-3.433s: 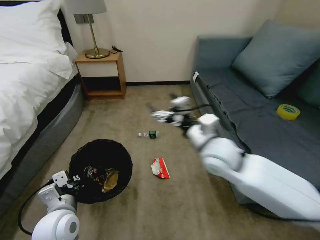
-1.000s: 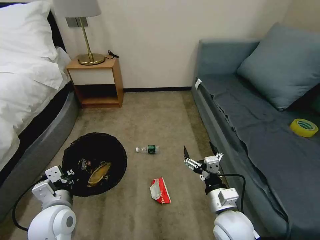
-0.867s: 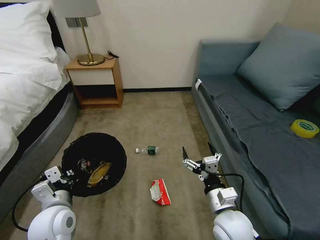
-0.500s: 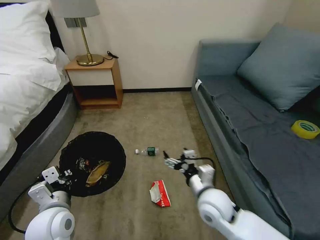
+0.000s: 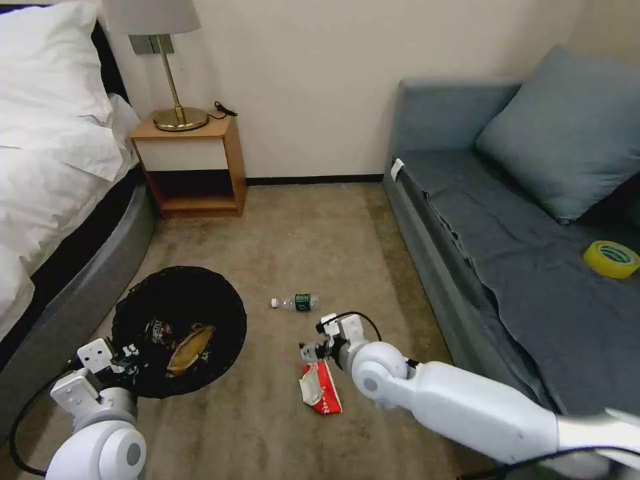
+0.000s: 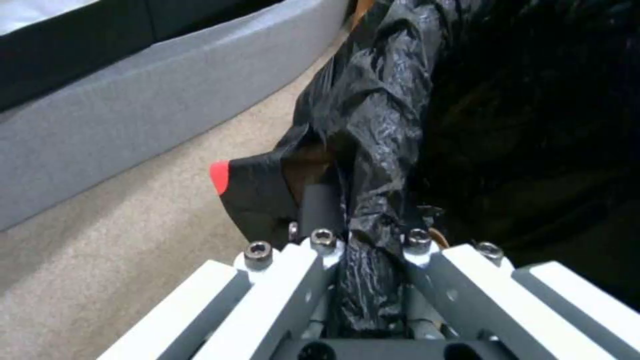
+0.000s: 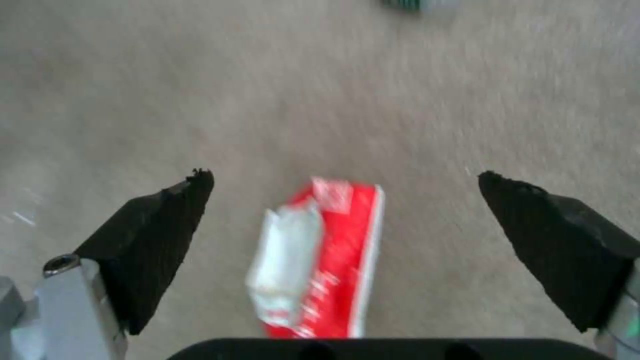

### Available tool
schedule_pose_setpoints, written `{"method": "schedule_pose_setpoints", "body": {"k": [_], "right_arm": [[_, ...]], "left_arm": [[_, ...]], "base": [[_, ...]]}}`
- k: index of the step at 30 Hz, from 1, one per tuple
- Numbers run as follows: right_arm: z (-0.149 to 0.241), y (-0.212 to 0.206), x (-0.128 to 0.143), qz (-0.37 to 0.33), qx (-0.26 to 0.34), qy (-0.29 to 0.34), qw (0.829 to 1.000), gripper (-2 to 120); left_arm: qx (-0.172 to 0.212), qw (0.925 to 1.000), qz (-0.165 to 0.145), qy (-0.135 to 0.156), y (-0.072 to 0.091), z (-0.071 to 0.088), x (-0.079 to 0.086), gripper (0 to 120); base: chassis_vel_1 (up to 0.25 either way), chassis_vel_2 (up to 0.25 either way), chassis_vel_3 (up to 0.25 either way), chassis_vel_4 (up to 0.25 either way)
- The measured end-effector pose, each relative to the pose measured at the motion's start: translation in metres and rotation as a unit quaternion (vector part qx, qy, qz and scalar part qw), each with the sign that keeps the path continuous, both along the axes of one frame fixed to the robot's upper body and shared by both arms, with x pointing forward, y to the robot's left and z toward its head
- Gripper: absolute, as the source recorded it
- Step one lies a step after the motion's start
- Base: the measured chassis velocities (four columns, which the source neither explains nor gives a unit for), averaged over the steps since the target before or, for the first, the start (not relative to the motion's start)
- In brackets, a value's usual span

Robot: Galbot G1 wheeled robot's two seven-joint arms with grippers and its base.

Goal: Pick up the trash bin, then pick up the garbage on the floor and place it into the trash bin.

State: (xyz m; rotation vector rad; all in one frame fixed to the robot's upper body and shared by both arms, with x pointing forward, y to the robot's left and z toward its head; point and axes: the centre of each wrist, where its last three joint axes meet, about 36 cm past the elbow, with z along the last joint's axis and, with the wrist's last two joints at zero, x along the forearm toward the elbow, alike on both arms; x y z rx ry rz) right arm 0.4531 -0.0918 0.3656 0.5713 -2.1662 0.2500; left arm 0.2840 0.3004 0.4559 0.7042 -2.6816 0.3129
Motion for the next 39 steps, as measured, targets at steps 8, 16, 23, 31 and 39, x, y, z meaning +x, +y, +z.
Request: {"method": "schedule_pose_setpoints", "body": {"k": [8,16,23,31,39], "right_arm": [[-0.039,0.012,0.01,0.039,-0.041,0.039,0.998,100],[-0.073,0.042,-0.01,0.077,-0.049,0.044,0.995,98],[-0.089,0.056,-0.006,0.087,-0.054,0.03,0.994,93],[-0.107,0.039,0.001,0.08,-0.079,0.017,0.993,90],[-0.122,0.023,-0.005,0.08,-0.092,0.015,0.992,79]], "left_arm": [[0.002,1.0,0.004,0.0,0.004,-0.002,0.0,2],[-0.001,1.0,0.003,-0.001,0.003,-0.003,0.002,2],[-0.002,1.0,0.003,-0.001,0.002,-0.003,0.001,2],[-0.001,1.0,0.005,-0.004,0.003,-0.002,0.0,2],[-0.001,1.0,0.006,-0.004,0.003,-0.003,-0.001,2]], "base": [[0.0,0.0,0.0,0.0],[0.0,0.0,0.0,0.0],[0.0,0.0,0.0,0.0],[0.0,0.0,0.0,0.0],[0.0,0.0,0.0,0.0]]}}
